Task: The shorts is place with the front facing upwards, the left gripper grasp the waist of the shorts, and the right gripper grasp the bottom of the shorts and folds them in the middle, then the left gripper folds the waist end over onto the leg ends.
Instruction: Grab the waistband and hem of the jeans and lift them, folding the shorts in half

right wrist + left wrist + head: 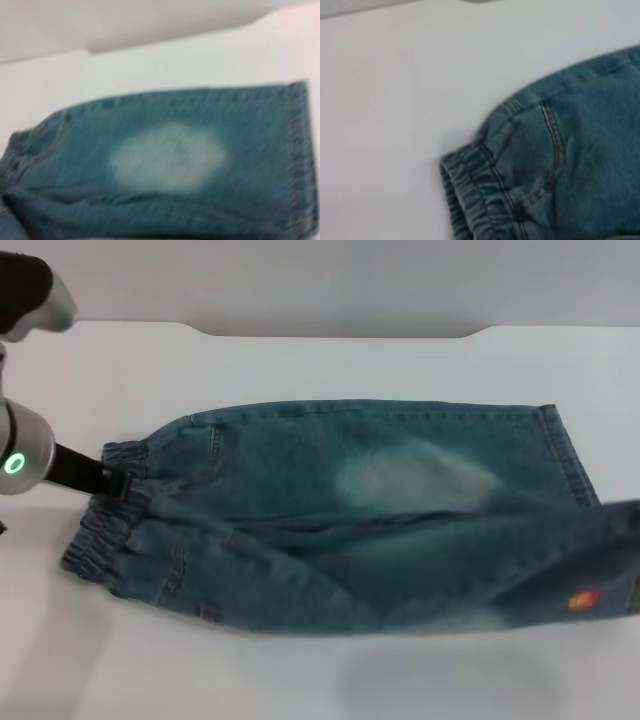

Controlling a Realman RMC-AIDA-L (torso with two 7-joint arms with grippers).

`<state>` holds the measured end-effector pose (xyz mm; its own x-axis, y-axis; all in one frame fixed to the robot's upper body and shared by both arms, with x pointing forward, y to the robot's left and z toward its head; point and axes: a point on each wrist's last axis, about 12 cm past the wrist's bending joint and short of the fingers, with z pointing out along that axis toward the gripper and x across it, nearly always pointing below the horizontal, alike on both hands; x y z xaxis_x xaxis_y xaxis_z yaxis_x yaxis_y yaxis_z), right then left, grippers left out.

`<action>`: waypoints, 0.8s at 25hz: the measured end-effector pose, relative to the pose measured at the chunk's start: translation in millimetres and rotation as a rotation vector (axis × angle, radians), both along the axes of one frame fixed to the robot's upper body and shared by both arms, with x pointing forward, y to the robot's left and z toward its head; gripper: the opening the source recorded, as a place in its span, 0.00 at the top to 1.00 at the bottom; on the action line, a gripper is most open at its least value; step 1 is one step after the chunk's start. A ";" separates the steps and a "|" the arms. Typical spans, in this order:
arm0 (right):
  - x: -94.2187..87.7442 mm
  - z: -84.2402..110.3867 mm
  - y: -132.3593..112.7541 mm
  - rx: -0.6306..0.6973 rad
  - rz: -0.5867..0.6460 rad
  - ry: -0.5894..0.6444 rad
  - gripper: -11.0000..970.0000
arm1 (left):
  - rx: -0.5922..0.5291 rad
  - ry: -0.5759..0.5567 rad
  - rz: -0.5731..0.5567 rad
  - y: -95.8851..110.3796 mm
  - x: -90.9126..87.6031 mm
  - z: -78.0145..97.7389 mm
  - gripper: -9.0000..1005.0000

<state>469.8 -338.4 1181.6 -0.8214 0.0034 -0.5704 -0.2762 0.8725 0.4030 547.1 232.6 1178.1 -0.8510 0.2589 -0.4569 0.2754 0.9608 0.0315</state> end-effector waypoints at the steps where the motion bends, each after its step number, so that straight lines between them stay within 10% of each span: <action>1: 0.3 2.1 -4.0 -0.006 -0.017 -0.018 0.99 | -0.003 -0.008 0.005 1.8 0.3 0.4 0.95; 20: 18.8 11.2 -33.3 -0.047 -0.141 -0.240 0.99 | -0.076 -0.180 0.041 11.6 16.9 3.6 0.95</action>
<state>488.6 -371.7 1192.8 -0.6558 0.0768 -0.7510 -0.2339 0.9252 0.2989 563.9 244.3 1181.7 -0.7629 0.1850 -0.6195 0.2325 0.9726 0.0041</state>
